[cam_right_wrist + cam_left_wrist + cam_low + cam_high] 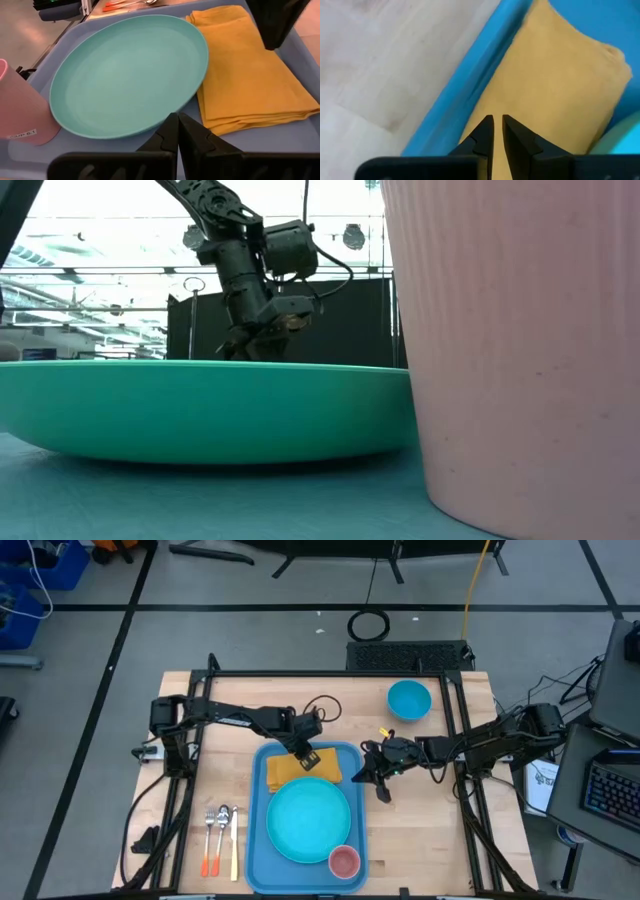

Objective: Set up tray
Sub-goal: Put the yellow napkin to the left of the blue plate on the blue serving tray

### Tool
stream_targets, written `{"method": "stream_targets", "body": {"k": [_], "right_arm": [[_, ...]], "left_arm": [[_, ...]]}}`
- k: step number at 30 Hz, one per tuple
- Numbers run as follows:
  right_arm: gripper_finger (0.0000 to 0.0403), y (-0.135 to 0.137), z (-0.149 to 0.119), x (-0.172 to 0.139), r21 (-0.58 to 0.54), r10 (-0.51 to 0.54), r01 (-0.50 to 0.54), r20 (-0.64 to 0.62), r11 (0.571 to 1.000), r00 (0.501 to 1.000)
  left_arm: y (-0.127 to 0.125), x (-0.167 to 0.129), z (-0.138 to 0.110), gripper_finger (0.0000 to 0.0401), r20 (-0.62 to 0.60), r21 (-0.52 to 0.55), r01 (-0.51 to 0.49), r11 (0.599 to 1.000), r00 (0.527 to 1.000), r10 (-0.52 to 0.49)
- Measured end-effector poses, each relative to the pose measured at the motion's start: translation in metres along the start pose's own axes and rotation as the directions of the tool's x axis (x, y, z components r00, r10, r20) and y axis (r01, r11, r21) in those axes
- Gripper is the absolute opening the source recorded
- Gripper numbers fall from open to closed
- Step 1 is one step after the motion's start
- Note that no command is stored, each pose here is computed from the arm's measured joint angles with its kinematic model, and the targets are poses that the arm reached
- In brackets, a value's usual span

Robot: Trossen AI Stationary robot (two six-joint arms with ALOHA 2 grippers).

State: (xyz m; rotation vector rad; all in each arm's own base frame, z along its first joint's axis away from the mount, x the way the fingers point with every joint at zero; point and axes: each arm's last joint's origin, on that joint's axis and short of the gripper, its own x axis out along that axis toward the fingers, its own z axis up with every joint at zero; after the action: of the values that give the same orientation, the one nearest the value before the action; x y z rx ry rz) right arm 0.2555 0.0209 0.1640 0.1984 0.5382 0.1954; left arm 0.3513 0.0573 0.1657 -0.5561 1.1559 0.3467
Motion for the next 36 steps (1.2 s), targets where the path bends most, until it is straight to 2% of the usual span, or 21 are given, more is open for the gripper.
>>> {"method": "stream_targets", "body": {"k": [4, 8, 10, 14, 16, 20, 24, 30, 36], "right_arm": [[0.0, 0.0, 0.0, 0.0, 0.0, 0.0, 0.0, 0.001, 1.0, 1.0], [0.0, 0.0, 0.0, 0.0, 0.0, 0.0, 0.0, 0.001, 1.0, 1.0], [0.0, 0.0, 0.0, 0.0, -0.002, 0.0, 0.0, 0.001, 1.0, 1.0], [0.0, 0.0, 0.0, 0.0, -0.003, 0.0, 0.0, 0.001, 1.0, 1.0], [0.0, 0.0, 0.0, 0.0, -0.003, 0.0, 0.0, 0.001, 1.0, 1.0], [0.0, 0.0, 0.0, 0.0, -0.002, 0.0, 0.0, 0.001, 1.0, 1.0], [0.0, 0.0, 0.0, 0.0, -0.001, -0.001, 0.001, 0.001, 1.0, 1.0], [0.0, 0.0, 0.001, 0.0, -0.002, 0.0, 0.0, 0.007, 1.0, 1.0], [0.0, 0.0, 0.001, 0.0, -0.003, 0.0, 0.0, 0.007, 1.0, 1.0]], "left_arm": [[-0.002, 0.001, 0.0, 0.0038, -0.023, 0.004, 0.063, 0.998, 0.998, -0.063], [-0.005, 0.002, -0.006, 0.0011, -0.07, -0.03, 0.059, 0.998, 0.996, -0.061], [-0.005, 0.001, -0.011, 0.0005, -0.132, -0.041, 0.077, 0.996, 0.988, -0.082], [-0.003, 0.003, -0.019, 0.0013, -0.186, -0.049, -0.028, 0.998, 0.982, 0.018], [-0.002, 0.006, -0.021, 0.0007, -0.205, -0.046, -0.039, 0.998, 0.978, 0.029], [0.0, 0.011, -0.021, 0.0006, -0.2, -0.05, 0.01, 0.999, 0.98, -0.02], [0.003, 0.017, -0.021, 0.0008, -0.195, -0.05, -0.033, 0.998, 0.981, 0.023], [0.004, 0.022, -0.02, 0.0008, -0.188, -0.037, -0.026, 0.999, 0.982, 0.019], [0.003, 0.023, -0.02, 0.0004, -0.179, 0.021, -0.032, 0.999, 0.983, 0.035]]}}
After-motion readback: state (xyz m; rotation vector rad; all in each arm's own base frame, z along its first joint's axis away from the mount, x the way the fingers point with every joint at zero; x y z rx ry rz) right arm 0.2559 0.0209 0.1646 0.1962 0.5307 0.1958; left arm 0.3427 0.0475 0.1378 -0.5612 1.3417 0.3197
